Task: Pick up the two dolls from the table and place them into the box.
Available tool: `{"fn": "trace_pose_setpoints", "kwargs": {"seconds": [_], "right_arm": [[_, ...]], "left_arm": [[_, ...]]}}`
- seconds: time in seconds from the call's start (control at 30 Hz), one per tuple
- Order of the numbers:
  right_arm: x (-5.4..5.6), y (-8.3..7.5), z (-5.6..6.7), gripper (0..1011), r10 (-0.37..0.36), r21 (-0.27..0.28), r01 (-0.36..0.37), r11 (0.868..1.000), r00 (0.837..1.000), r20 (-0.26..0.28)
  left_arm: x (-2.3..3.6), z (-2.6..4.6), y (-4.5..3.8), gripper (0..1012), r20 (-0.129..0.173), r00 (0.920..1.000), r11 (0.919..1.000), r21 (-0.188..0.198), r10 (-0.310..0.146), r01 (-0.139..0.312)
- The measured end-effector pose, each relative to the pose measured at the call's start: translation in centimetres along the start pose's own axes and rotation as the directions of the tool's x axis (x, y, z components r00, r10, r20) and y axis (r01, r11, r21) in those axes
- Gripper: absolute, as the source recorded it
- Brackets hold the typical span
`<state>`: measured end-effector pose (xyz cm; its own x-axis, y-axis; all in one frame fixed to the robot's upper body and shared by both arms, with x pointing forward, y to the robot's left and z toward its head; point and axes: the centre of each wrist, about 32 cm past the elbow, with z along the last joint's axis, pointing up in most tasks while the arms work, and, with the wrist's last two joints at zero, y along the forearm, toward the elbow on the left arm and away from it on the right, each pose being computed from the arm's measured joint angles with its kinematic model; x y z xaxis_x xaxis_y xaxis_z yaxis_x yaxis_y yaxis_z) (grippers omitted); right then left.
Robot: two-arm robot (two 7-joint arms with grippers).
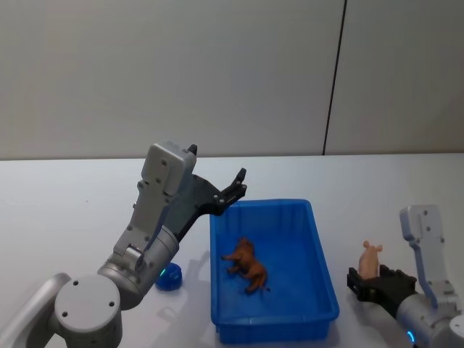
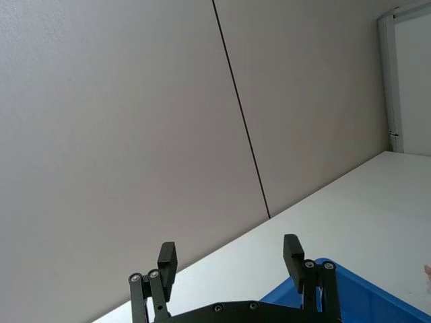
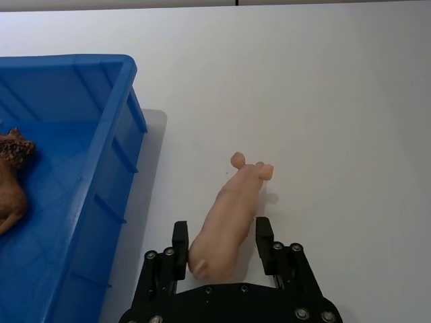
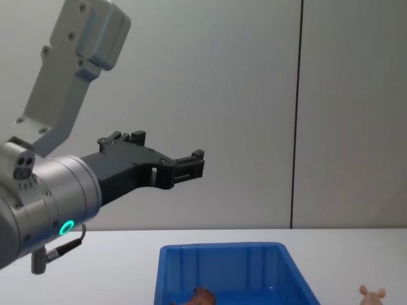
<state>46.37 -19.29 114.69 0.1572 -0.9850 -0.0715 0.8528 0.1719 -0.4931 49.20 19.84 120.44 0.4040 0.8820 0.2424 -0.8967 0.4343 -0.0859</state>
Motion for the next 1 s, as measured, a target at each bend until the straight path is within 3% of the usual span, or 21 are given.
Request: {"fn": "trace_pose_setpoints", "kwargs": {"seconds": [0.17, 0.3, 0.67, 1.0], "right_arm": [[0.0, -0.01, 0.0, 445, -0.002, 0.0, 0.002, 1.0, 1.0, -0.002], [0.01, -0.02, 0.0, 375, -0.004, 0.0, 0.004, 1.0, 1.0, -0.003], [0.07, -0.09, 0.1, 372, 0.001, 0.017, -0.001, 1.0, 1.0, 0.002], [0.23, -0.52, 0.62, 372, 0.034, 0.101, -0.039, 0.994, 0.998, 0.047]], "left_arm": [[0.0, 0.0, 0.0, 1001, 0.0, 1.0, 1.0, 0.0, 0.0, 0.0], [0.0, 0.0, 0.0, 1001, 0.0, 1.0, 1.0, 0.0, 0.0, 0.0], [0.0, 0.0, 0.0, 1001, 0.0, 1.0, 1.0, 0.0, 0.0, 0.0], [0.0, 0.0, 0.0, 1001, 0.0, 1.0, 1.0, 0.0, 0.0, 0.0]]}}
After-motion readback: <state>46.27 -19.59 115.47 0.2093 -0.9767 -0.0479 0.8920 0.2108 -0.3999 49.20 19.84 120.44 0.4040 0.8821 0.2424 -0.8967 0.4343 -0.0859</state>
